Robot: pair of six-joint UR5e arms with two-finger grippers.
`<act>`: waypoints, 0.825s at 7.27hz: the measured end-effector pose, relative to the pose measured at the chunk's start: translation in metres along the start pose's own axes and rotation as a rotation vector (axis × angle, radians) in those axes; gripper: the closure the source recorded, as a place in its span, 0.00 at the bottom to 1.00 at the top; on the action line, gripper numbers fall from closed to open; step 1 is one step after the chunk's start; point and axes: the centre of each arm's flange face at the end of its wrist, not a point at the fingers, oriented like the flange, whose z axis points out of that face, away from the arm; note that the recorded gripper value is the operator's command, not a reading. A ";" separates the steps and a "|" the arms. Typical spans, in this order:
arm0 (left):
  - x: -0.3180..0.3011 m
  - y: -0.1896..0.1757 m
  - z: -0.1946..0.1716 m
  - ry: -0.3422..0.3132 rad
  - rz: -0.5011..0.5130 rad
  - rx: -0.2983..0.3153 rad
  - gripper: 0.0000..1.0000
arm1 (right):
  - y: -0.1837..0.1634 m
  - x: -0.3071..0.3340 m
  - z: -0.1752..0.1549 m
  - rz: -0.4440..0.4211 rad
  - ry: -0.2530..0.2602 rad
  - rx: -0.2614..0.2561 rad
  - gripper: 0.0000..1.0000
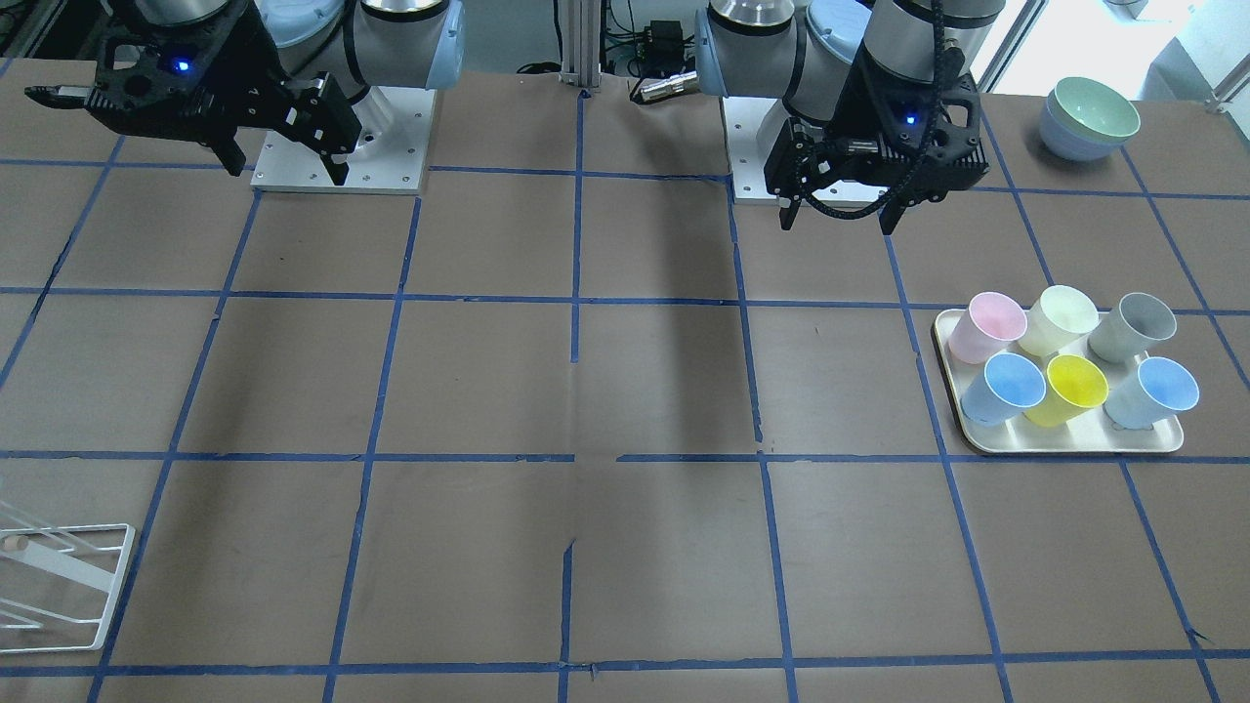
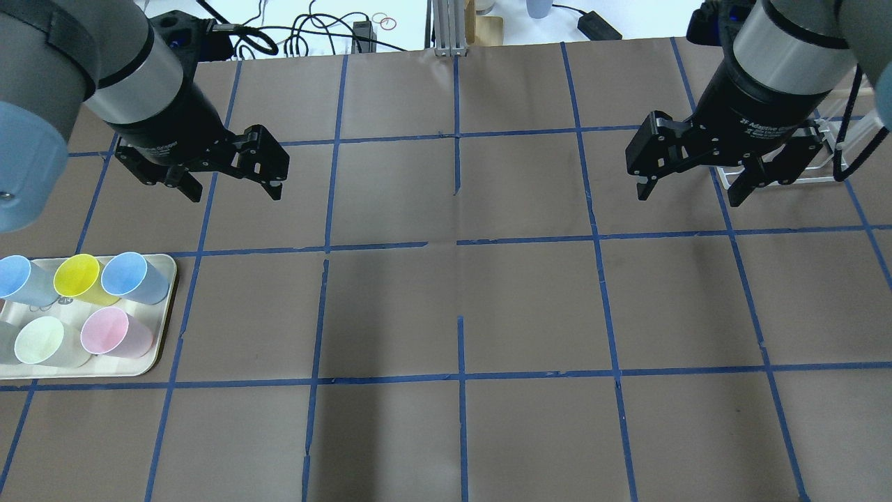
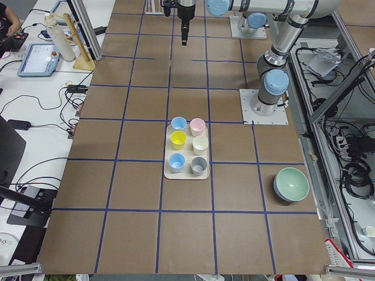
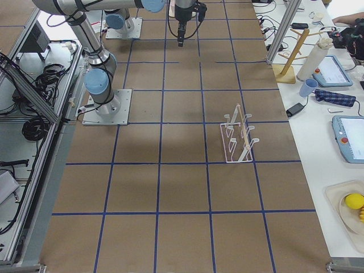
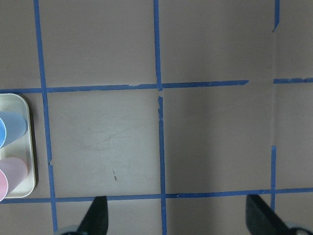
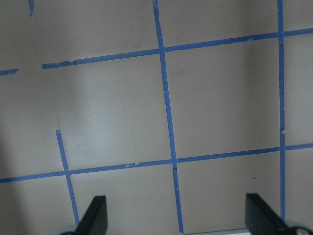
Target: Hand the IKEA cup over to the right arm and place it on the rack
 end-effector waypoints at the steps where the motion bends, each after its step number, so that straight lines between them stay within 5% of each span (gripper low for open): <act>1: 0.000 0.000 0.000 0.000 0.001 0.001 0.00 | 0.000 0.000 0.000 0.000 0.000 0.001 0.00; 6: -0.022 -0.002 0.001 -0.004 0.009 0.000 0.00 | -0.001 0.000 0.001 0.000 0.000 -0.001 0.00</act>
